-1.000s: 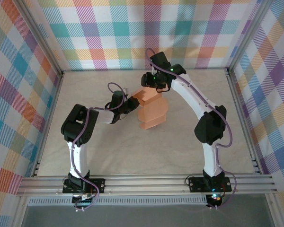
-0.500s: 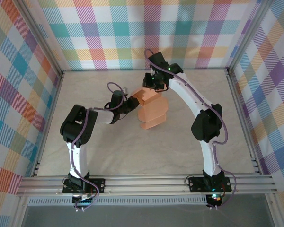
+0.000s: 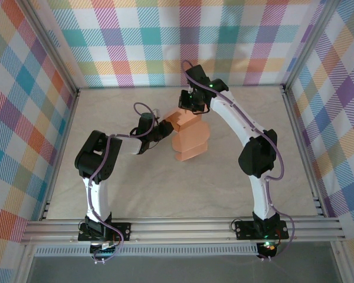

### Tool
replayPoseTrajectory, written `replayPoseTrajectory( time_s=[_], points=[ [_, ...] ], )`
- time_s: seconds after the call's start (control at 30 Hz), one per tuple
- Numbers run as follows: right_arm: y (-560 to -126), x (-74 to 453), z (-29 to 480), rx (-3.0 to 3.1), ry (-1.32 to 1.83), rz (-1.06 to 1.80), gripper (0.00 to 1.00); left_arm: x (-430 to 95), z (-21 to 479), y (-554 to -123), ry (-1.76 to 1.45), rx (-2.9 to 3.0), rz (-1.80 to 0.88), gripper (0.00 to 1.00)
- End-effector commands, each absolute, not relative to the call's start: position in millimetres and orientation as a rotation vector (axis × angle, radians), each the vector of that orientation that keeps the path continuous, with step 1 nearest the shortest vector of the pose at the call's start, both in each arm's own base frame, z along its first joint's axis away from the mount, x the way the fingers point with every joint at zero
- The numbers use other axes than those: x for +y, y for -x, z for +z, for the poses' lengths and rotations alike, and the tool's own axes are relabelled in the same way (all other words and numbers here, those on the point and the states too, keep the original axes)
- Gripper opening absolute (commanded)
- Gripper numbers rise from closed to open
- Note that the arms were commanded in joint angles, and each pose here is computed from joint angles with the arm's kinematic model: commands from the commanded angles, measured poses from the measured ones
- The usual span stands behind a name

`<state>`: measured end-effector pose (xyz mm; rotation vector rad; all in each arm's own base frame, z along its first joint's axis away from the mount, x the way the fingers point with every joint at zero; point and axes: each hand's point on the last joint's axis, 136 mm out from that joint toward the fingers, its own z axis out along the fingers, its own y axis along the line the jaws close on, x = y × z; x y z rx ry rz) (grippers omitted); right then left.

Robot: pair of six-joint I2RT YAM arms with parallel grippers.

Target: Fold the paper box

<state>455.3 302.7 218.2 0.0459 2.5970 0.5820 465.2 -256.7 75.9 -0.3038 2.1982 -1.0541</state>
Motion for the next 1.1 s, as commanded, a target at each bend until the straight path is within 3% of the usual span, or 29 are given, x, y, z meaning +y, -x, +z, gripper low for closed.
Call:
replayPoseTrajectory(
  time_s=[0.0, 0.07, 0.17, 0.4, 0.57, 0.77, 1.07],
  points=[
    [-455.7, 306.0, 221.5, 2.597, -0.047, 0.605, 0.09, -261.5, 101.2, -463.7, 0.243, 2.137, -1.072, 0.00],
    [-454.5, 305.0, 224.4, 2.592, -0.046, 0.603, 0.10, -261.5, 101.4, -463.7, 0.243, 2.138, -1.072, 0.00],
    [-450.6, 307.7, 237.1, 2.563, -0.006, 0.644, 0.37, -263.3, 102.7, -463.8, 0.238, 2.144, -1.080, 0.00],
    [-430.4, 298.1, 288.5, 2.338, 0.137, 0.714, 0.58, -270.6, 92.9, -457.9, 0.200, 2.264, -1.087, 0.00],
    [-421.7, 250.1, 320.3, 2.151, 0.111, 0.608, 0.60, -275.3, 96.8, -454.1, 0.133, 2.284, -1.113, 0.00],
    [-428.7, 171.3, 296.3, 2.210, -0.077, 0.527, 0.54, -292.1, 117.8, -441.8, -0.055, 2.229, -1.217, 0.00],
    [-438.1, 179.7, 267.2, 2.291, 0.035, 0.703, 0.46, -297.0, 122.9, -439.7, -0.082, 2.211, -1.249, 0.00]
  ],
)
